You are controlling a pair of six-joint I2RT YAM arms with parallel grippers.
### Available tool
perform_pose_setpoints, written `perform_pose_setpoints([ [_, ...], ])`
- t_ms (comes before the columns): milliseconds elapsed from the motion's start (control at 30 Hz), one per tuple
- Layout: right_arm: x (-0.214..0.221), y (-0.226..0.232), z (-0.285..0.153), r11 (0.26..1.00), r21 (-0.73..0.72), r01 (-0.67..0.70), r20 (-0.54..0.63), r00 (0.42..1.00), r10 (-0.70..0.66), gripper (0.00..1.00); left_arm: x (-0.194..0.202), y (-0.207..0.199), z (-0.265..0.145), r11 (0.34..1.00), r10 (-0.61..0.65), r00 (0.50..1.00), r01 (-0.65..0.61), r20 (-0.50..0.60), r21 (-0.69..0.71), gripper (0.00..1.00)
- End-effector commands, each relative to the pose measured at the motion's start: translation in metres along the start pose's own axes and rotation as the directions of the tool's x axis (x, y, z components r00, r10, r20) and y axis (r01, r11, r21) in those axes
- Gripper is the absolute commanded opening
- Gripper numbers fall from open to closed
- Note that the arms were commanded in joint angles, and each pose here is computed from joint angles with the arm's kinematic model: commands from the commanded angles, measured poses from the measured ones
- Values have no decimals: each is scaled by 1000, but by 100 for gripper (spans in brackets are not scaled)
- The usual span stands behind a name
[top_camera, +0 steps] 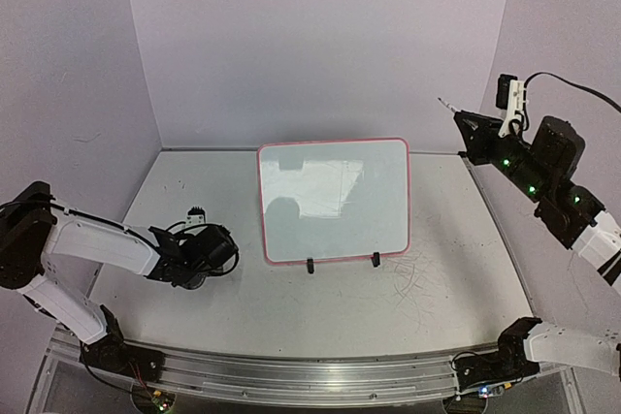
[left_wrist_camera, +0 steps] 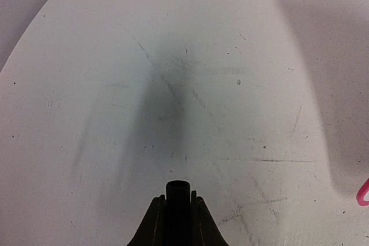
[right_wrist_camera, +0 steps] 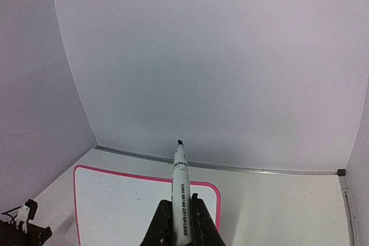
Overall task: Write a sentence on the whiteboard
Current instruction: Put down the pen cap at the corner of the board.
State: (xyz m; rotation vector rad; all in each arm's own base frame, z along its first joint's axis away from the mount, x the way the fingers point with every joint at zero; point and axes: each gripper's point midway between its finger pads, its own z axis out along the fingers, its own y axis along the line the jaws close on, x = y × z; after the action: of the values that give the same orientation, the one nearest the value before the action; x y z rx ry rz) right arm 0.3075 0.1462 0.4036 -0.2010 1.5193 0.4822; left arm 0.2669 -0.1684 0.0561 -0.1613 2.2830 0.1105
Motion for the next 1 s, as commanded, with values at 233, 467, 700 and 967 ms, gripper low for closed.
perform_pose_setpoints([
  [233,-12,11,2,998,-58,-5,48,999,8,0,10,12,7,997,-68,998,68,4,-47,5],
  [467,-12,11,0,998,-64,-8,49,999,11,0,16,17,10,995,-80,997,80,3,-66,10],
  [700,-10,12,-1,998,-66,-16,47,999,19,0,17,14,15,994,-76,997,76,9,-76,12],
  [967,-10,13,0,997,-74,-25,47,998,29,0,24,6,24,995,-49,999,48,-10,-83,12],
])
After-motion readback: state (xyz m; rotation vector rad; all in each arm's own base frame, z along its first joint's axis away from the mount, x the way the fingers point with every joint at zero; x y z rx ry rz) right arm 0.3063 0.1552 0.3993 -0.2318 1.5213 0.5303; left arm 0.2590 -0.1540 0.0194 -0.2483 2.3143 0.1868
